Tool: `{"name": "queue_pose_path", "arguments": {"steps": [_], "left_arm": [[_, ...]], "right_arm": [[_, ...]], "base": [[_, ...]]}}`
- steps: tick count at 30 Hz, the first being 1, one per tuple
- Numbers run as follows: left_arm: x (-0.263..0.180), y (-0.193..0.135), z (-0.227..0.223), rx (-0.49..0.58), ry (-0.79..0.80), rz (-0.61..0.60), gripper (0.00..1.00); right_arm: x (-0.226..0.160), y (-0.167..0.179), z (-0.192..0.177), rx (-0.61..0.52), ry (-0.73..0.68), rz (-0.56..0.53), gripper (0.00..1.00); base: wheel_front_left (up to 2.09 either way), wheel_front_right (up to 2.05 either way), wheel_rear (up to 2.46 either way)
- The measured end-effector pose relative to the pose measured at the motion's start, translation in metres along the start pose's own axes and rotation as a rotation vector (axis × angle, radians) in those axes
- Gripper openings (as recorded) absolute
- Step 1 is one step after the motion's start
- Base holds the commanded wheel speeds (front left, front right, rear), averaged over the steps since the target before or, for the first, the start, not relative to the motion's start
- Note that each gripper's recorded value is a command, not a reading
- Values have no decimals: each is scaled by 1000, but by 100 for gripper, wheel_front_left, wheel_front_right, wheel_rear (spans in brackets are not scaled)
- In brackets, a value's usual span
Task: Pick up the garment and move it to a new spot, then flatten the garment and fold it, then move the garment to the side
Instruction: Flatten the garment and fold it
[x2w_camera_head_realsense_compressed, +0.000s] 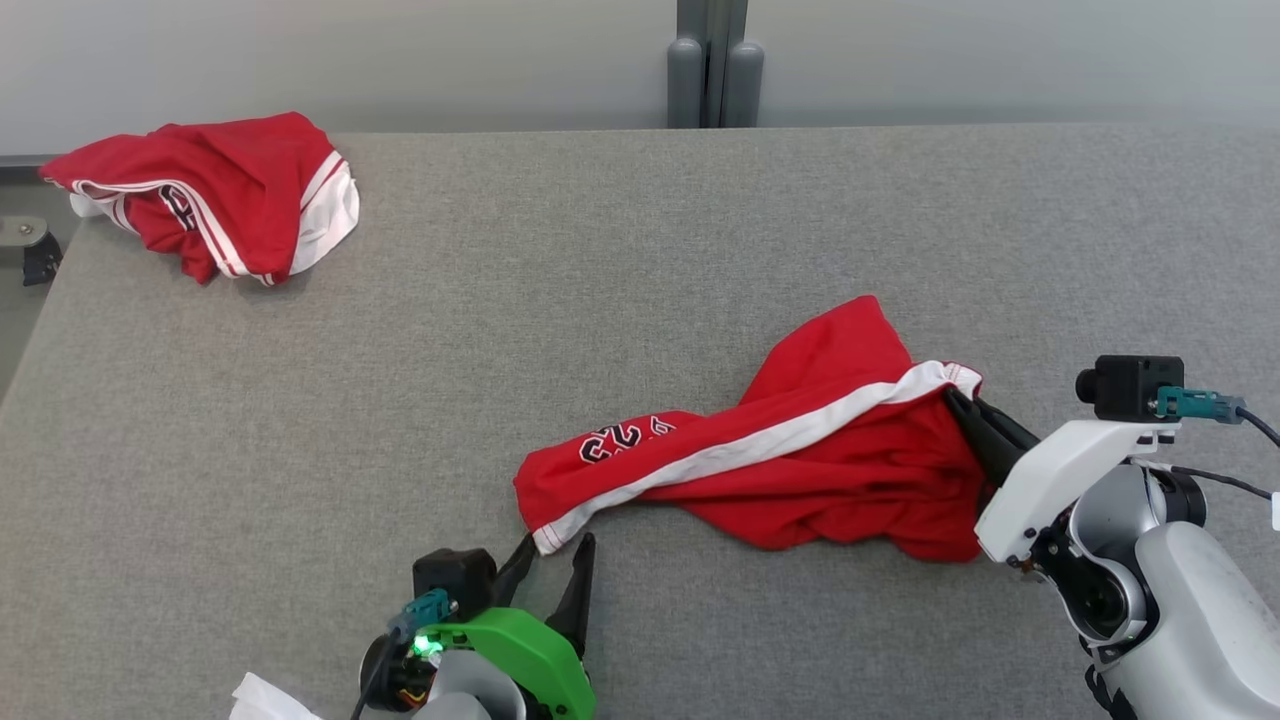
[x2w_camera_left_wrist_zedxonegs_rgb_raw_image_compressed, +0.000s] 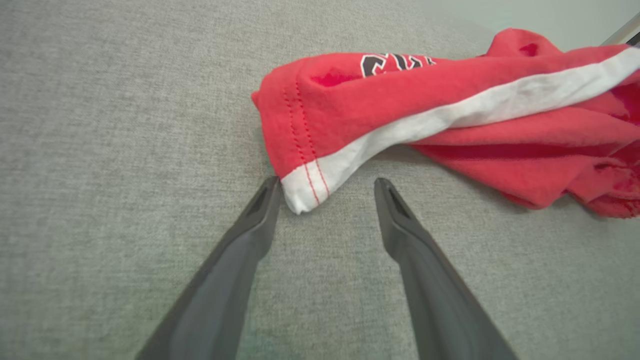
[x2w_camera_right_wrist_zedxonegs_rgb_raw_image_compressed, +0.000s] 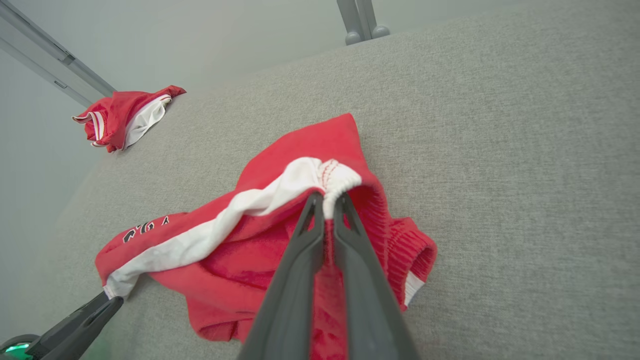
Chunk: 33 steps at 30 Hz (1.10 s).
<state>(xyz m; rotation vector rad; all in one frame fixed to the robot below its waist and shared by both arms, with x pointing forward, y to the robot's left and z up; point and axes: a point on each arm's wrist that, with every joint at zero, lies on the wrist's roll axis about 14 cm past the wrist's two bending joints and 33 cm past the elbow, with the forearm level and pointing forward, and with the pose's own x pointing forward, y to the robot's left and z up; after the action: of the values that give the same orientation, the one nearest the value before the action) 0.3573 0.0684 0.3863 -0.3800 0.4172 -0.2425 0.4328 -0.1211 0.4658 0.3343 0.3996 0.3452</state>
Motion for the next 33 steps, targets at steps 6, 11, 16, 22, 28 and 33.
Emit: {"name": "queue_pose_path", "arguments": {"steps": [6,11,16,22,28,33], "left_arm": [[6,-5,2,-2,2,-18,14],[11,-8,25,-8,-70,-24,0],[10,-11,66,0,-201,-32,0],[-10,-28,134,35,-430,-94,0],[-46,-58,200,129,-659,-189,0],[-84,-94,256,215,-859,-300,0]], "right_arm": [[1,-4,1,17,-13,-10,0],[1,-9,3,29,-33,-20,0],[-4,-7,18,16,-94,-12,0],[-26,3,51,-44,-222,21,0],[-65,33,105,-140,-412,87,0],[-107,68,149,-237,-571,146,0]], "base": [[0,0,0],[0,0,0],[0,0,0],[0,0,0],[0,0,0],[0,0,0]]}}
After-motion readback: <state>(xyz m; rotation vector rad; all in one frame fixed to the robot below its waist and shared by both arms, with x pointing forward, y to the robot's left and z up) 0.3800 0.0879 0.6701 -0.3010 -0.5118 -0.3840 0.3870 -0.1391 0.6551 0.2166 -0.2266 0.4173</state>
